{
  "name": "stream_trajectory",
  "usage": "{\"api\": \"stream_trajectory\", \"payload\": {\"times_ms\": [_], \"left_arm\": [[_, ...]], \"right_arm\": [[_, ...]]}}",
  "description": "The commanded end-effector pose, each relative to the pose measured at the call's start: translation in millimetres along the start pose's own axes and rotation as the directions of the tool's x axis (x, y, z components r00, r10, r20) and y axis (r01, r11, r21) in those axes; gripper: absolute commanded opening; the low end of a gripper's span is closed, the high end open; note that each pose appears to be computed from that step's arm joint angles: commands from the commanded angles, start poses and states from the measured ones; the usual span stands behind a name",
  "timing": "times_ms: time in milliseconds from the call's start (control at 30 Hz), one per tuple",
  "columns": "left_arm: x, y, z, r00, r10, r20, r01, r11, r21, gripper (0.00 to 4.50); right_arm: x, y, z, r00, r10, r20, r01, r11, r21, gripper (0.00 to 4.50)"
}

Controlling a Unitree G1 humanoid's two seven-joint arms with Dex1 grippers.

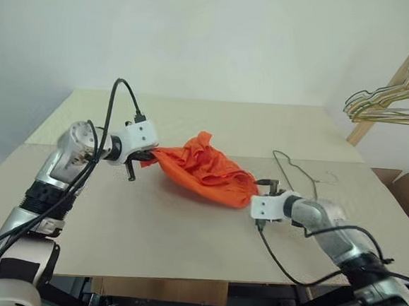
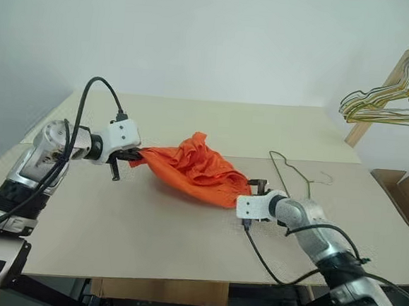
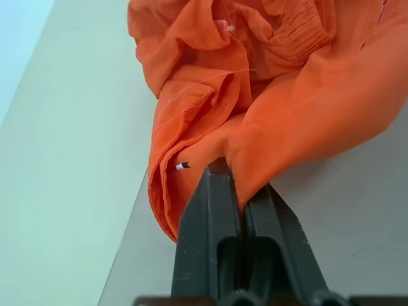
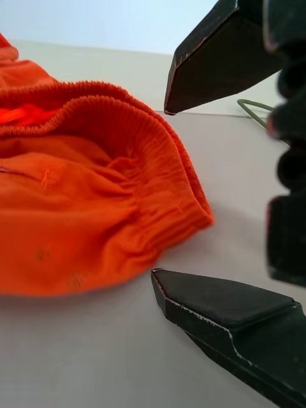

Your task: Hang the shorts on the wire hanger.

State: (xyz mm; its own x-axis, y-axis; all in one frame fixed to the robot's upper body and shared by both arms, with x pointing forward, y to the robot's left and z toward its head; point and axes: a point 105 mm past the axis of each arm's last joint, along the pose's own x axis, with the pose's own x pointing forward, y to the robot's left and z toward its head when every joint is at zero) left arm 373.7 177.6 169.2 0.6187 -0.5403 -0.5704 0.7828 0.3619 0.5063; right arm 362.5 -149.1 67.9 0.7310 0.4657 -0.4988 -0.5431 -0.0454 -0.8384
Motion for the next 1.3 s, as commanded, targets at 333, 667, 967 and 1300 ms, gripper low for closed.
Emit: {"api": "stream_trajectory", "payload": {"times_ms": [333,667,967,1300], "left_arm": [[-10.1,1.9,-5.3,1.000,0.027,-0.005,-0.027,0.999,-0.017,0.00],[-9.0,-9.0,-17.7,1.000,0.011,-0.025,-0.012,1.000,-0.027,0.00],[-48.0,-56.5,-29.2,0.974,-0.225,-0.028,0.226,0.973,0.050,0.00],[-66.7,-77.6,-30.5,0.971,-0.239,-0.012,0.239,0.970,0.036,0.00]], "right_arm": [[12.8,9.5,-0.7,0.999,-0.008,0.043,0.011,0.998,-0.061,1.63],[6.3,7.5,4.9,0.996,0.007,0.093,0.003,0.995,-0.100,0.01],[-83.6,-11.7,25.0,0.953,0.115,0.281,-0.082,0.988,-0.128,0.01],[-122.8,-35.3,56.7,0.891,0.129,0.436,-0.125,0.991,-0.039,0.01]]}}
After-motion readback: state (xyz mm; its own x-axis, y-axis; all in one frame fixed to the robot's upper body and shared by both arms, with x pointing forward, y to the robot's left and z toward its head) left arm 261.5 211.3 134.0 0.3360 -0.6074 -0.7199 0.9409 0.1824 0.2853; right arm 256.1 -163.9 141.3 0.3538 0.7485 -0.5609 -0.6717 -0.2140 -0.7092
